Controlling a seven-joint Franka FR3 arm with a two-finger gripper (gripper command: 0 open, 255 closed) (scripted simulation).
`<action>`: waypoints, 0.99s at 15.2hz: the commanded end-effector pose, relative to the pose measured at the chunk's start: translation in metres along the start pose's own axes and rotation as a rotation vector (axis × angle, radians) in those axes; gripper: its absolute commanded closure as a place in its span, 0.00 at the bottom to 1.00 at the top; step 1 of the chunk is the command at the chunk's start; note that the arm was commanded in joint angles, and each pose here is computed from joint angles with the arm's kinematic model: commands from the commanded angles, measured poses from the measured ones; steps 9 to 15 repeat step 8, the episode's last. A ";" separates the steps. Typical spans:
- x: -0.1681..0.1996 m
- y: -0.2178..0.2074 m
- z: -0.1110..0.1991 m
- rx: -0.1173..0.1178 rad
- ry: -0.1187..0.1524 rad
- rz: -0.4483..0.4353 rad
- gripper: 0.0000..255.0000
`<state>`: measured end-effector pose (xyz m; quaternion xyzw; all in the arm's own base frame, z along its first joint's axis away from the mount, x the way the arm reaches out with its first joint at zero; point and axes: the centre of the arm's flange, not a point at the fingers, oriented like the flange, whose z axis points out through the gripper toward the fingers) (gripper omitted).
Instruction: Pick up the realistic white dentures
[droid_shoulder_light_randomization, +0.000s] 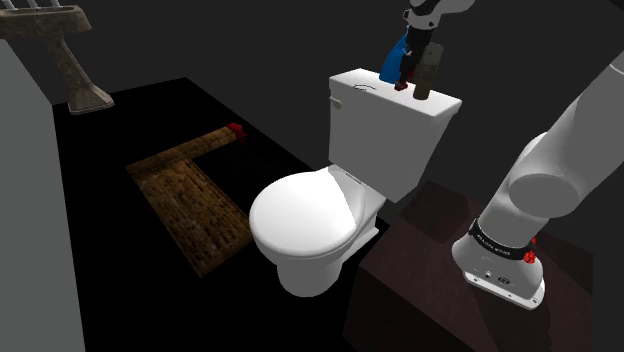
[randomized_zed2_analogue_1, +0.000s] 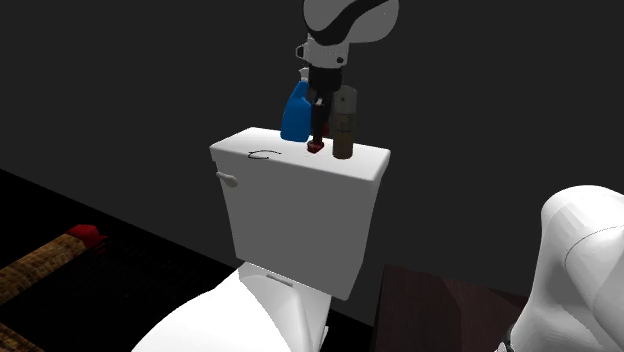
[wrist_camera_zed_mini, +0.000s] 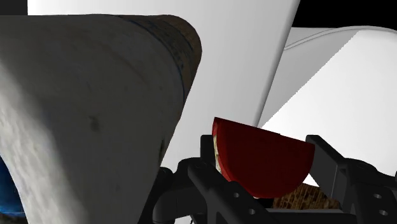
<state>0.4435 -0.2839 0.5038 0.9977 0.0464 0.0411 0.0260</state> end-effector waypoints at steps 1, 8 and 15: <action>0.000 0.001 -0.011 0.000 0.000 0.000 1.00; 0.003 0.002 -0.039 0.000 0.000 0.000 1.00; 0.003 0.002 -0.039 0.000 0.000 0.000 1.00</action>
